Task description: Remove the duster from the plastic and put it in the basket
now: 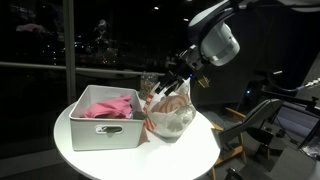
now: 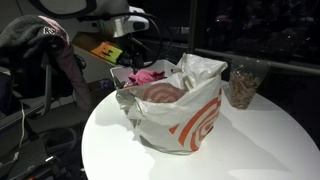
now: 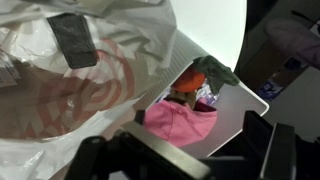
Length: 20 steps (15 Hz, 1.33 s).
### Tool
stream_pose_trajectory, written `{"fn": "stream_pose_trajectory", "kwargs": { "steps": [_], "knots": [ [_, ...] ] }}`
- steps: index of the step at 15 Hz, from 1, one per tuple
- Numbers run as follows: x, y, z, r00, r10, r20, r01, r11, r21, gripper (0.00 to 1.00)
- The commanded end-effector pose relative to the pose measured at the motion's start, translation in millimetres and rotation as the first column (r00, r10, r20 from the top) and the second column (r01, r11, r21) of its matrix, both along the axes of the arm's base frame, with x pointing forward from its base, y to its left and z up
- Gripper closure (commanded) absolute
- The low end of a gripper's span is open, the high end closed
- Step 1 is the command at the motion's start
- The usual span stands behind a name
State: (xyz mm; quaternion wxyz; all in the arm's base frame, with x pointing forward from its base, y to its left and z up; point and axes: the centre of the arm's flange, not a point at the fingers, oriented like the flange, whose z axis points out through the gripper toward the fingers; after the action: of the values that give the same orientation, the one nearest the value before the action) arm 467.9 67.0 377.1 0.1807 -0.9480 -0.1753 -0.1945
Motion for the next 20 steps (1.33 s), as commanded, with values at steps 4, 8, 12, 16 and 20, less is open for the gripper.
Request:
{"fn": "stream_pose_trajectory", "kwargs": {
  "steps": [4,8,12,16,20],
  "knots": [
    [75,-34,-62,1.000,-0.008,0.000,0.008,0.999,-0.047,0.00],
    [74,-65,-98,0.997,-0.058,-0.051,0.052,0.993,-0.106,0.00],
    [78,-70,-129,0.995,-0.091,-0.029,0.084,0.981,-0.175,0.00],
    [95,-58,-159,0.995,-0.096,0.029,0.100,0.957,-0.271,0.00],
    [108,-58,-176,0.988,-0.114,0.108,0.145,0.921,-0.360,0.00]
  ]
}}
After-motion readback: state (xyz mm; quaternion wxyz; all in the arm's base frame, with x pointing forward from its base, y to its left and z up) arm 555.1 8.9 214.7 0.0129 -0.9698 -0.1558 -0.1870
